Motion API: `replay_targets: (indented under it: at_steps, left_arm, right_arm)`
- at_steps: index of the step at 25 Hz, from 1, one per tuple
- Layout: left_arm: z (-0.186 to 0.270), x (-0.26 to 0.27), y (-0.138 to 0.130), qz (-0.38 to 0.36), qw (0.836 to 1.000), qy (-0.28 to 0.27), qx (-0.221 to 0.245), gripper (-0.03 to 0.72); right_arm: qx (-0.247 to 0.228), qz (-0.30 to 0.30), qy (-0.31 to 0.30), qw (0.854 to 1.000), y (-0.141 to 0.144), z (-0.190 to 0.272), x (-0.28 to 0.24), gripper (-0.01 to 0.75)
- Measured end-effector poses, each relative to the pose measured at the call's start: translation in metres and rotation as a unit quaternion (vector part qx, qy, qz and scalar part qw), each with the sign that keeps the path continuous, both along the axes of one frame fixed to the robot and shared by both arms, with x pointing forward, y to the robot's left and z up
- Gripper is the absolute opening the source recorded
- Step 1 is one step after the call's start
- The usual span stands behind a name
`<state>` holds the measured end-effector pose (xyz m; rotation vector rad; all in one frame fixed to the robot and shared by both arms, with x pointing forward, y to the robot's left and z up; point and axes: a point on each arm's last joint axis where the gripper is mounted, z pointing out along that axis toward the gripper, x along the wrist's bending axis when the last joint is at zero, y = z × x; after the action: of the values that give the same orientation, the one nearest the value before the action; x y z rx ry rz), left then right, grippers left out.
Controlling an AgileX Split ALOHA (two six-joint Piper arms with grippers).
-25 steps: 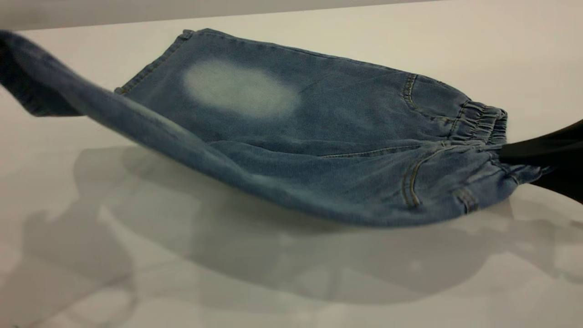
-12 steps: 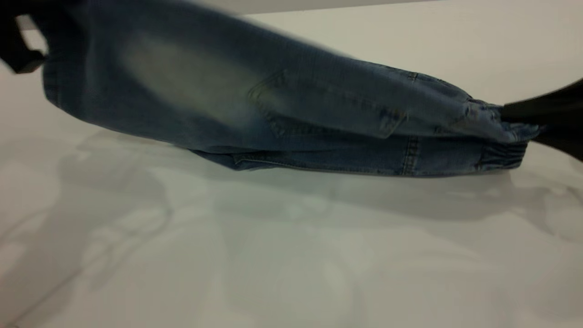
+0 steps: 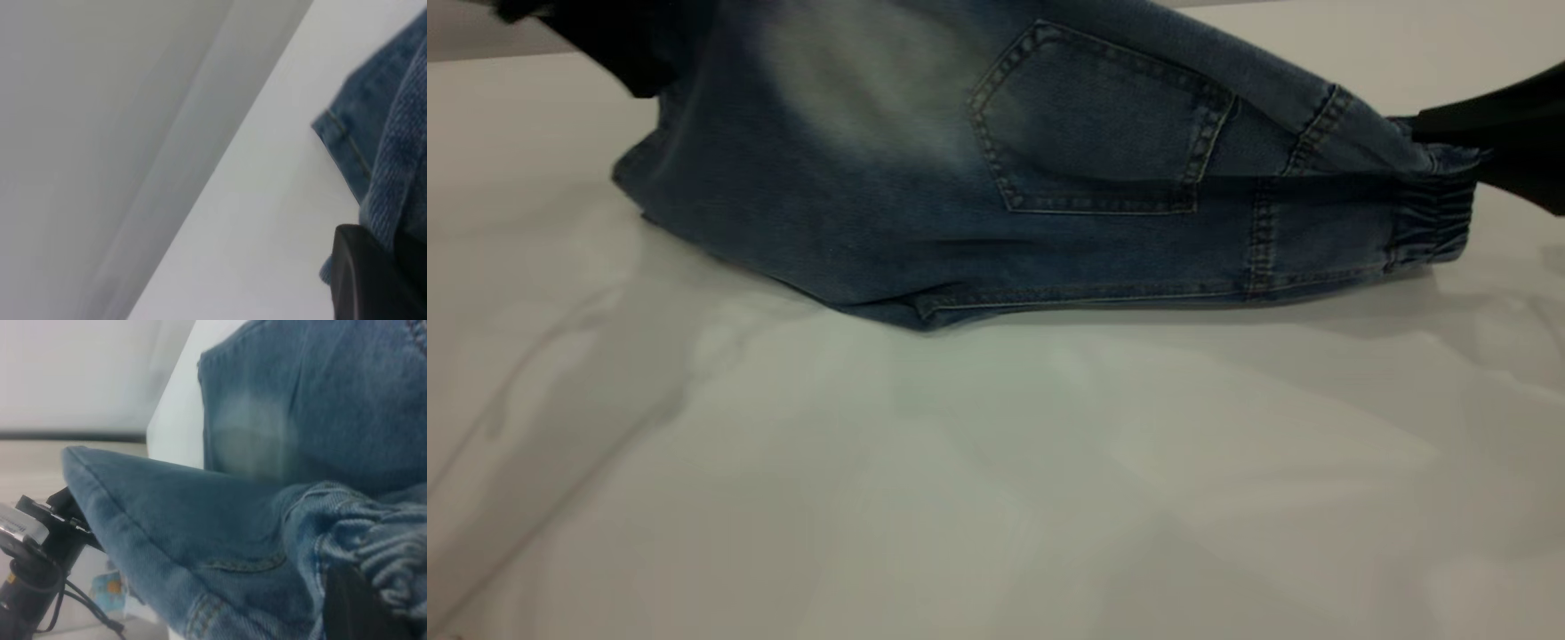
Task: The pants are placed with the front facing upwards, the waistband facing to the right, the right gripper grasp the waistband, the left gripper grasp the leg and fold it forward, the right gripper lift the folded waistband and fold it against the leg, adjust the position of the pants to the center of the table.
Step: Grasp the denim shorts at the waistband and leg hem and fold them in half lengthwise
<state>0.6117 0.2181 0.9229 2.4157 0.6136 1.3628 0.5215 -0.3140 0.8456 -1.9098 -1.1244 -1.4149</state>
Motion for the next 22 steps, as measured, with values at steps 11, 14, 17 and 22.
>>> replay_targets:
  at_steps: [11, 14, 17, 22]
  left_arm:
    - [-0.017, 0.028, -0.010, -0.009, 1.000, 0.021, -0.004, 0.053]
    - [-0.024, 0.028, -0.010, -0.008, 1.000, 0.028, -0.002, 0.053]
    - [-0.031, 0.028, -0.010, -0.008, 0.999, 0.037, 0.000, 0.053]
    - [-0.037, 0.028, -0.009, -0.008, 0.999, 0.041, 0.002, 0.053]
  right_arm:
    - [-0.031, -0.026, 0.029, 0.999, -0.009, -0.004, 0.014, 0.144]
    - [-0.026, -0.028, 0.034, 0.999, -0.009, -0.003, 0.014, 0.258]
    - [-0.024, -0.032, 0.033, 0.999, -0.010, -0.002, 0.017, 0.360]
    - [-0.016, -0.034, 0.039, 0.999, -0.010, -0.002, 0.017, 0.430]
